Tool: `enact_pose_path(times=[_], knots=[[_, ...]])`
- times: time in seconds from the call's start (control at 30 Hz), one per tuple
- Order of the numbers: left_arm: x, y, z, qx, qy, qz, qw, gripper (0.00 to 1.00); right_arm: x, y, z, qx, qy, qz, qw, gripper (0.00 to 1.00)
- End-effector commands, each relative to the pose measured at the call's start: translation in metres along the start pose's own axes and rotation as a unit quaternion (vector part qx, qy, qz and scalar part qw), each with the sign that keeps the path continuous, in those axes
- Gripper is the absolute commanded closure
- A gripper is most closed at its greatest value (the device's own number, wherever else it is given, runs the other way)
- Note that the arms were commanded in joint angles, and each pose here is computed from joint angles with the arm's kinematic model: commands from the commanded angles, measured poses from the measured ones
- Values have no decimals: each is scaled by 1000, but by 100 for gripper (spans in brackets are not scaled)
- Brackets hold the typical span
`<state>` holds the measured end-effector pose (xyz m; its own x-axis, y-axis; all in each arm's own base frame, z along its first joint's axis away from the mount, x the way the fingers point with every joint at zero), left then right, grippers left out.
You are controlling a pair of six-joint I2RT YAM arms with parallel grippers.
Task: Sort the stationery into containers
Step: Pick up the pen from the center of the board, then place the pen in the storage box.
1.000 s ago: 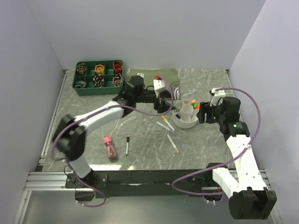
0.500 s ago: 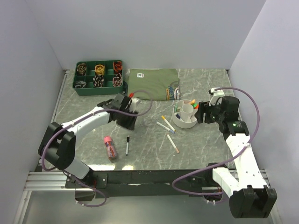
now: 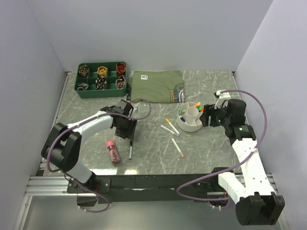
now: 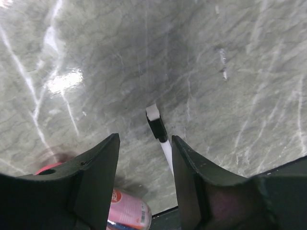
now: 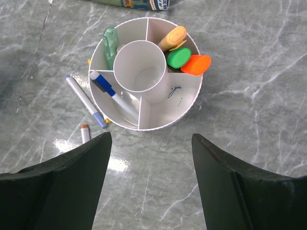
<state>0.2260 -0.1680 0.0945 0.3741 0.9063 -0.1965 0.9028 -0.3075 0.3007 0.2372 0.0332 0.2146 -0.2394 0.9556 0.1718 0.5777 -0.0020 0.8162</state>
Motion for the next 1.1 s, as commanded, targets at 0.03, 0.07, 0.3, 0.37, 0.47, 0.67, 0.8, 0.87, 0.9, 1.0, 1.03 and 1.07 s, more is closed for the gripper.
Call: enact_pose_path(times=[0.03,0.07,0.3,0.37,0.47,0.67,0.8,0.87,0.9,1.0,1.03,1.07], knots=[[-4,5,15,17,-12,-2,1000,47,4,8,-6,-29,2,-5,1000,25],[-4,7,17,18,-11,-2,1000,47,4,8,-7,-31,2,-5,1000,24],[-7,5,31,48,-16,11,999,65,4,1,-6,-30,4,-6,1000,24],[-9,6,33,55,-25,18,998,81,4,1,-5,-32,3,-8,999,24],[-12,12,29,59,-36,33,997,99,3,2,-6,-37,-2,-11,999,24],[-31,63,-22,70,-103,97,987,99,0,14,-11,-50,-13,-28,998,24],[-68,136,-59,-6,-199,154,968,99,-2,16,-11,-52,-20,-32,998,24],[-92,181,-89,-93,-239,197,946,99,-2,16,-11,-51,-21,-33,998,24],[-107,189,-92,-110,-287,216,927,99,-2,17,-11,-54,-22,-35,998,24],[-139,226,-124,-242,-350,281,860,99,-4,19,-12,-54,-27,-35,998,24],[-140,221,-106,-254,-366,287,848,99,-5,19,-12,-54,-31,-37,997,24],[-147,221,-108,-277,-386,274,836,99,-5,21,-13,-54,-33,-38,997,24]])
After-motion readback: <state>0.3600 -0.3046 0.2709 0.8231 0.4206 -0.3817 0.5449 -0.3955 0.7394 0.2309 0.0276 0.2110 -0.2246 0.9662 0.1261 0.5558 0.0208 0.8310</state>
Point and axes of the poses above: each gripper's point midway between its finger pads, its own z axis out along the fingers, its own x axis along the line the jaws close on, y = z × x, the point moved 5 cm from there along -z, back along the fingers, and after that the axes turned 3 degrees about z, right-handed, at the moved point
